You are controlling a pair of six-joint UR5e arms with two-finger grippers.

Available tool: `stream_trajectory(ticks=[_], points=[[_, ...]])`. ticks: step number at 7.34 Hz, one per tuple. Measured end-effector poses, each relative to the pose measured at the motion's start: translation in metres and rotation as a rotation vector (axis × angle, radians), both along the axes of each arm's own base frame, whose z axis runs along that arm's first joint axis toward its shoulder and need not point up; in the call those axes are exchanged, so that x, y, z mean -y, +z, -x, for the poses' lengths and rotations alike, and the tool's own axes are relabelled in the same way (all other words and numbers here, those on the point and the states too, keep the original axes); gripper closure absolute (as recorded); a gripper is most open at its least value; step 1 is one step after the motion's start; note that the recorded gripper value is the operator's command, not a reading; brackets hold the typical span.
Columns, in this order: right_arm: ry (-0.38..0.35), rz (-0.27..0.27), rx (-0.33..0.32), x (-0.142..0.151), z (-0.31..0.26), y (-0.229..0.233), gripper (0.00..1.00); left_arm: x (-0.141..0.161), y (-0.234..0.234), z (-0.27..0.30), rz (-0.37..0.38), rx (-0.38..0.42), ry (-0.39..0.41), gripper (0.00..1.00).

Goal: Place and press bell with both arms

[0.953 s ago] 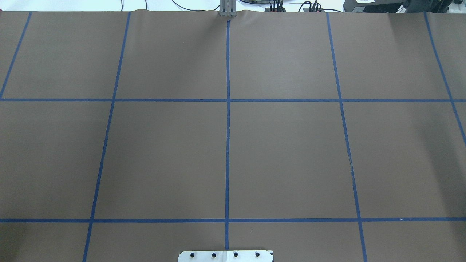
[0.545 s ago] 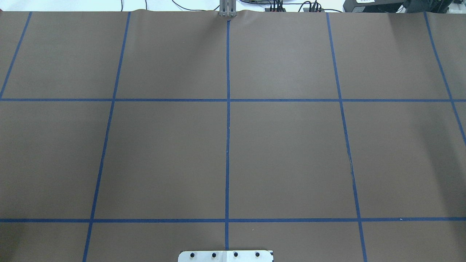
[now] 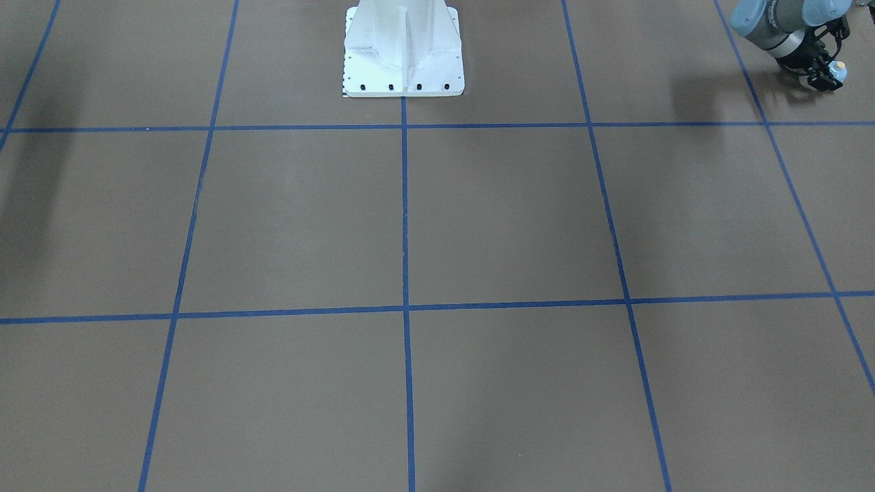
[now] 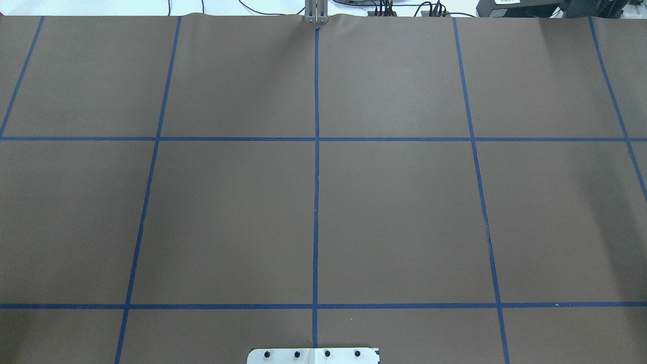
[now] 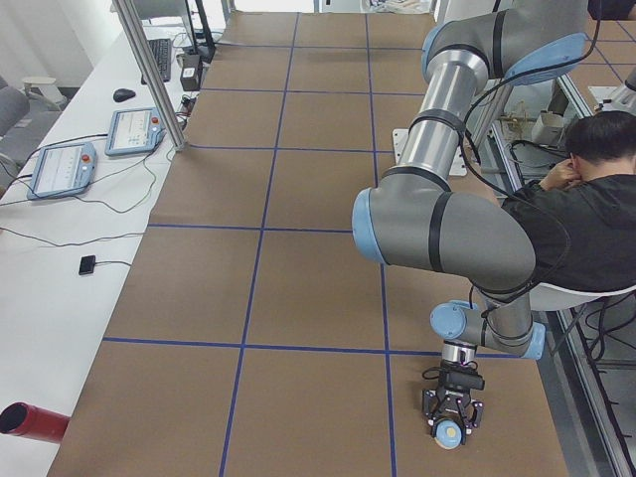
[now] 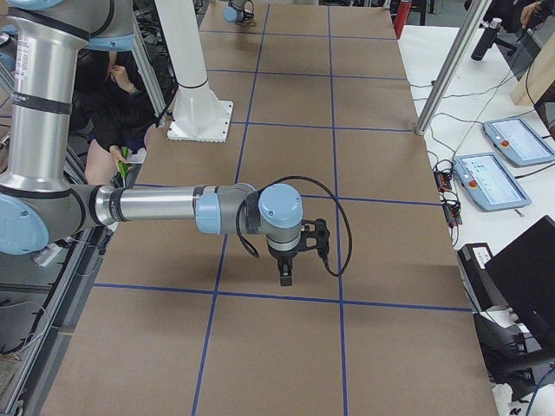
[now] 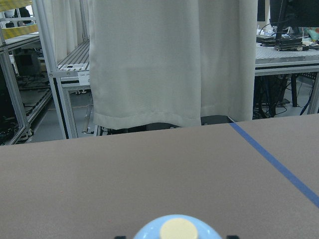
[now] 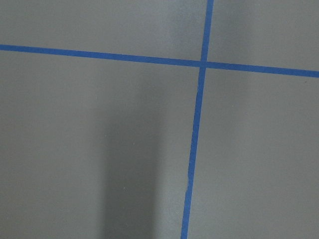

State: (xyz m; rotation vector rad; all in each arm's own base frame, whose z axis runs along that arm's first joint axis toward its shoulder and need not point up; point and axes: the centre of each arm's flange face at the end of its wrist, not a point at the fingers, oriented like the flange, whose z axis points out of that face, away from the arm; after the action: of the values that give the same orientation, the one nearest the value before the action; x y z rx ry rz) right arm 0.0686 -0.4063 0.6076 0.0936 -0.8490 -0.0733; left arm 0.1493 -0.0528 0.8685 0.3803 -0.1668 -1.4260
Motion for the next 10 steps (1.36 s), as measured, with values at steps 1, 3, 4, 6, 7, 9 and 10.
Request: stream_trajectory(ticks=[1, 3, 4, 6, 7, 9, 10], points=[[0.000, 0.000, 0.000, 0.000, 0.000, 0.000, 0.00, -0.006, -0.001, -0.001, 0.010, 0.002, -0.002, 1.00], [0.000, 0.000, -0.001, 0.000, 0.000, 0.000, 0.00, -0.021, -0.004, 0.005, 0.038, -0.005, -0.012, 1.00], [0.000, 0.002, 0.000, -0.001, 0.000, 0.001, 0.00, -0.024, -0.005, 0.017, 0.038, -0.012, -0.018, 1.00], [0.000, 0.010, 0.000, -0.004, 0.000, 0.004, 0.00, -0.027, -0.008, 0.036, 0.023, -0.012, -0.011, 1.00], [0.000, 0.013, 0.000, -0.005, 0.000, 0.005, 0.00, -0.031, -0.010, 0.039, 0.024, -0.011, -0.006, 1.00], [-0.001, 0.020, 0.000, -0.008, 0.000, 0.009, 0.00, -0.042, -0.016, 0.043, 0.041, -0.010, -0.003, 1.00], [-0.001, 0.023, -0.001, -0.009, 0.000, 0.010, 0.00, -0.046, -0.018, 0.045, 0.048, 0.003, 0.001, 1.00]])
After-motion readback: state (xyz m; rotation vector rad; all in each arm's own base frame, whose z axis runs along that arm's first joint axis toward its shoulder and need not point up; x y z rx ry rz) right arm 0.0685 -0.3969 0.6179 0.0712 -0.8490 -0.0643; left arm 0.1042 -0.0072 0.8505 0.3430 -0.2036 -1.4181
